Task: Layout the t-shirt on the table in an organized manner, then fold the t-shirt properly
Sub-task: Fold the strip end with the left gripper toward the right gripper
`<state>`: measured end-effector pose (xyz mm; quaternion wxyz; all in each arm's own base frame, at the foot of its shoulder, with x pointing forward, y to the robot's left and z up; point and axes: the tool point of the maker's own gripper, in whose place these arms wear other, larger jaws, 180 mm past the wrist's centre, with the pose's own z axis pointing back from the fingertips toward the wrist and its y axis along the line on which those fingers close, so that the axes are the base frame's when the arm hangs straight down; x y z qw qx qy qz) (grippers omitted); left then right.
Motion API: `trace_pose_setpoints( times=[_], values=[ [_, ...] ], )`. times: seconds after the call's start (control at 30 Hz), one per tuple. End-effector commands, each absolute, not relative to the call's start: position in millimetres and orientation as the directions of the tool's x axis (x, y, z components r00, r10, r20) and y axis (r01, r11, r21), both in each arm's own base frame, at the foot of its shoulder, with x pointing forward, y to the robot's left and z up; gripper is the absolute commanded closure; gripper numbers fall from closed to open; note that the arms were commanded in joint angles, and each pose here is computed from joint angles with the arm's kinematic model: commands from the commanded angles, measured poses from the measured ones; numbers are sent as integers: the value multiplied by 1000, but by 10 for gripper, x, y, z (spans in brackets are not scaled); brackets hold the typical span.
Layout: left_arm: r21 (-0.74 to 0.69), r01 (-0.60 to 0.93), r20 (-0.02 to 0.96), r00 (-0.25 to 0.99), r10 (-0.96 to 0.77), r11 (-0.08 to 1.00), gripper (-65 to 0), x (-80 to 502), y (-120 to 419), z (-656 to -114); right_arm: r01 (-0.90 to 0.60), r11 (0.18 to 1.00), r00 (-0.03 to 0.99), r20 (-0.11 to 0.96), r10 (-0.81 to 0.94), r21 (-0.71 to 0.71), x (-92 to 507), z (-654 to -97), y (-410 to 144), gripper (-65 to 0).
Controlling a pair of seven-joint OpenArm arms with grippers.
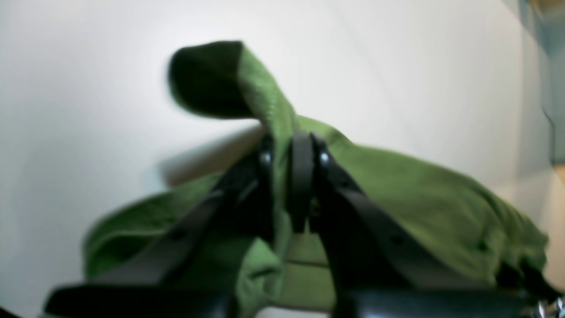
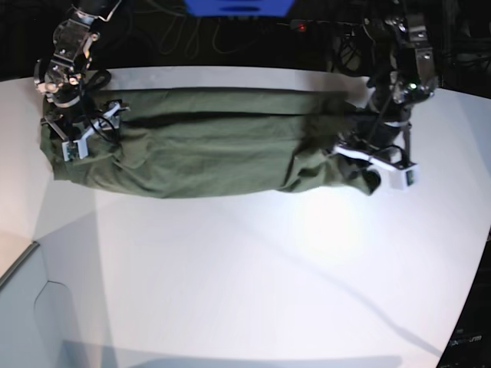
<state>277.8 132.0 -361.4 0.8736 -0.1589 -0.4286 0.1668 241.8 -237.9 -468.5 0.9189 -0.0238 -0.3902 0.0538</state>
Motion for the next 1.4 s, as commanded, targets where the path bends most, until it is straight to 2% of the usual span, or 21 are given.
trace_pose_setpoints(
  times=[0.0,0.13,0.3,0.6,0.93,1.37],
  values=[
    [-435,-120,717,552,424,892,0,2836,1237,-3494,-92,991,690,711,136,-100,2433,-4660,-2412,-473],
    [-455,-30,710,591,383,890,0,2851,841,-3489,-92,990,689,711,138,-102,2440,-4654,-2419,-473],
    [-390,106,745,621,246,915,0,2901,268,-3488,-92,990,690,710,138,-102,2433,-4658,-2419,-473],
    [-352,239,724,682,102,905,0,2893,-493,-3719,-93,990,693,707,139,-103,2418,-4666,-2419,-473],
    [-337,280,714,698,51,899,0,3022,-653,-3827,-93,990,693,707,139,-103,2418,-4666,-2419,-473],
    [-306,428,710,697,-95,850,0,2924,-1137,-3917,-95,990,690,710,141,-104,2442,-4653,-2421,-473]
  ],
)
